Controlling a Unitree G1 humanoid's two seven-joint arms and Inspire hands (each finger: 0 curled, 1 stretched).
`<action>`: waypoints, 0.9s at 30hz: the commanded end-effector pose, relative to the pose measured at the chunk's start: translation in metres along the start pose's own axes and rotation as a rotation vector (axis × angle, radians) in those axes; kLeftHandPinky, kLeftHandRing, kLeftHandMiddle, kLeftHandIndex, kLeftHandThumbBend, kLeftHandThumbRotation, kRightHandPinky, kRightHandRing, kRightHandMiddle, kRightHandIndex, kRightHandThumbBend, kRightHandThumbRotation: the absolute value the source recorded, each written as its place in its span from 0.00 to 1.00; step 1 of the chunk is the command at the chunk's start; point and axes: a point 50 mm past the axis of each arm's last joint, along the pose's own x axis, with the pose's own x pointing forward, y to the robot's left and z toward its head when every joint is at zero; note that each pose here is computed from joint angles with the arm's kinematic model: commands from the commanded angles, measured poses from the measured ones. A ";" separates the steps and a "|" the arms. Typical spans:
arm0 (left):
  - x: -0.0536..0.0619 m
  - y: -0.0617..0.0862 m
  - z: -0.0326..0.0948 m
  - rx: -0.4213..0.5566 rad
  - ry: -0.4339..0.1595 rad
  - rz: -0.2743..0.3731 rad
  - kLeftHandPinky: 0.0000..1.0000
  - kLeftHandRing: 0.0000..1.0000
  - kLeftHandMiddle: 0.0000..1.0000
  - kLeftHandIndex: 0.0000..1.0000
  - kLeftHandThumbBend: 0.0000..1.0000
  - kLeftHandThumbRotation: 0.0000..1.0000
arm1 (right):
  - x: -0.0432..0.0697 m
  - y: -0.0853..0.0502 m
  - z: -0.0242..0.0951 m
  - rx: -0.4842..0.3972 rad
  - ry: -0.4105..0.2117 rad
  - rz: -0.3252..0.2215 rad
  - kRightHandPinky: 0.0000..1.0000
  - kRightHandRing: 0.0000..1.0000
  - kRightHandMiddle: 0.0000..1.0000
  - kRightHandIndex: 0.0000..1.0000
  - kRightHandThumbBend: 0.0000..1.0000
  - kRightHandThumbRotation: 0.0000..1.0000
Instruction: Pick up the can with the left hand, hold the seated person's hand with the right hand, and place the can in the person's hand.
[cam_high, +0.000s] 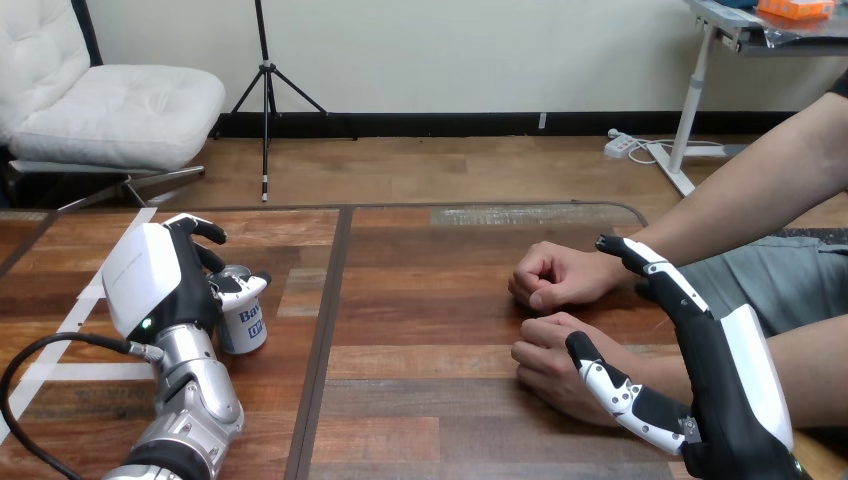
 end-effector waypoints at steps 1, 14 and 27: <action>0.004 0.003 0.009 -0.017 -0.052 0.027 0.50 0.49 0.49 0.58 0.69 0.00 | 0.011 -0.006 0.014 -0.005 -0.095 -0.024 0.85 0.89 0.89 0.84 0.45 0.00; 0.001 0.002 0.008 -0.032 -0.065 0.025 0.48 0.49 0.48 0.59 0.69 0.00 | 0.012 -0.005 0.015 0.003 -0.095 -0.023 0.85 0.89 0.89 0.84 0.46 0.00; -0.001 0.000 0.005 -0.007 -0.065 0.000 0.52 0.59 0.64 0.66 0.79 0.07 | 0.012 -0.004 0.015 0.001 -0.094 -0.020 0.86 0.90 0.89 0.85 0.46 0.00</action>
